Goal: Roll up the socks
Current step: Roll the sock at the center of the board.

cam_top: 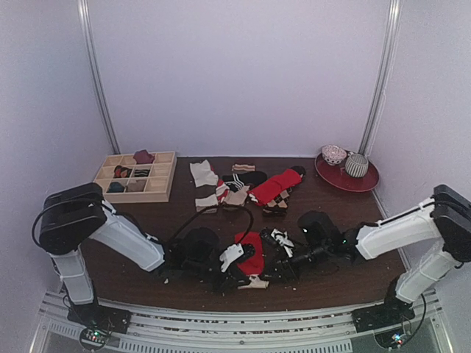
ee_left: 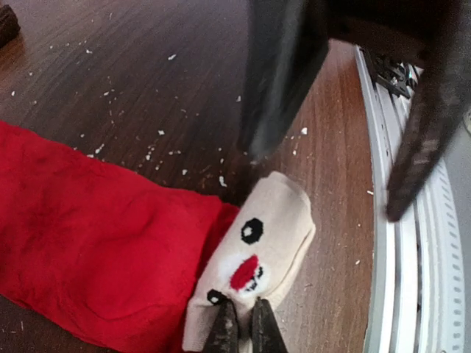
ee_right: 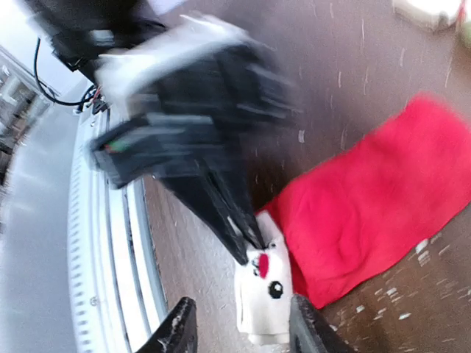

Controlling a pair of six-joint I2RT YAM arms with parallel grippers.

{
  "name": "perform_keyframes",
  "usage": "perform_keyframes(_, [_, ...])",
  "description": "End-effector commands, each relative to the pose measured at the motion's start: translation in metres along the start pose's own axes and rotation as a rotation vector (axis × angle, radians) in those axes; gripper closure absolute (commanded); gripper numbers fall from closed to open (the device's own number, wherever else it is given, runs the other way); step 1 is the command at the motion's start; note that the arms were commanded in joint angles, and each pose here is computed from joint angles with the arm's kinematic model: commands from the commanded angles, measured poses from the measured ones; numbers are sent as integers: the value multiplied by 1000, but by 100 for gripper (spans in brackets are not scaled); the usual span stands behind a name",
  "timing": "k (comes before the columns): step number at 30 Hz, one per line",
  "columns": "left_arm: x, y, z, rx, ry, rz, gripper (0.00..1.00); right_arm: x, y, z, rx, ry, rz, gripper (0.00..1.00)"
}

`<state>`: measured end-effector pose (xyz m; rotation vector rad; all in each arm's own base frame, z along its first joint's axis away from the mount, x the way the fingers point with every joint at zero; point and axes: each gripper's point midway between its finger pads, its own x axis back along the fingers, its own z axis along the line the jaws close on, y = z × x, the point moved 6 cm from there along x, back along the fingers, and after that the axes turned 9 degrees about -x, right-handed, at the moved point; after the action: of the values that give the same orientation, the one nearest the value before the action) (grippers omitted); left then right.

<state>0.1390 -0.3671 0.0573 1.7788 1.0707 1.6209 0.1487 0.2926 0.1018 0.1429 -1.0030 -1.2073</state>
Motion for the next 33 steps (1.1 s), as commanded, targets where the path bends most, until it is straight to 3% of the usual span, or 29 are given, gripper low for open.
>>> perform_keyframes(1, [15, -106, 0, 368, -41, 446, 100, 19, 4, 17, 434, -282, -194, 54])
perform_keyframes(4, [18, -111, 0, 410, -69, 470, 100, 17, -9, 26, 607, -328, -212, 49])
perform_keyframes(10, [21, -115, 2, 436, -77, 484, 100, -3, -23, 19, 716, -371, -123, 47])
perform_keyframes(25, [20, -122, -2, 446, -114, 495, 100, -37, -23, 17, 803, -378, -86, 48])
perform_keyframes(30, [21, -119, -3, 441, -124, 480, 100, -49, -37, 3, 751, -396, -5, 59])
perform_keyframes(33, [22, -111, -4, 422, -144, 453, 100, -54, -45, -10, 684, -447, 32, 73])
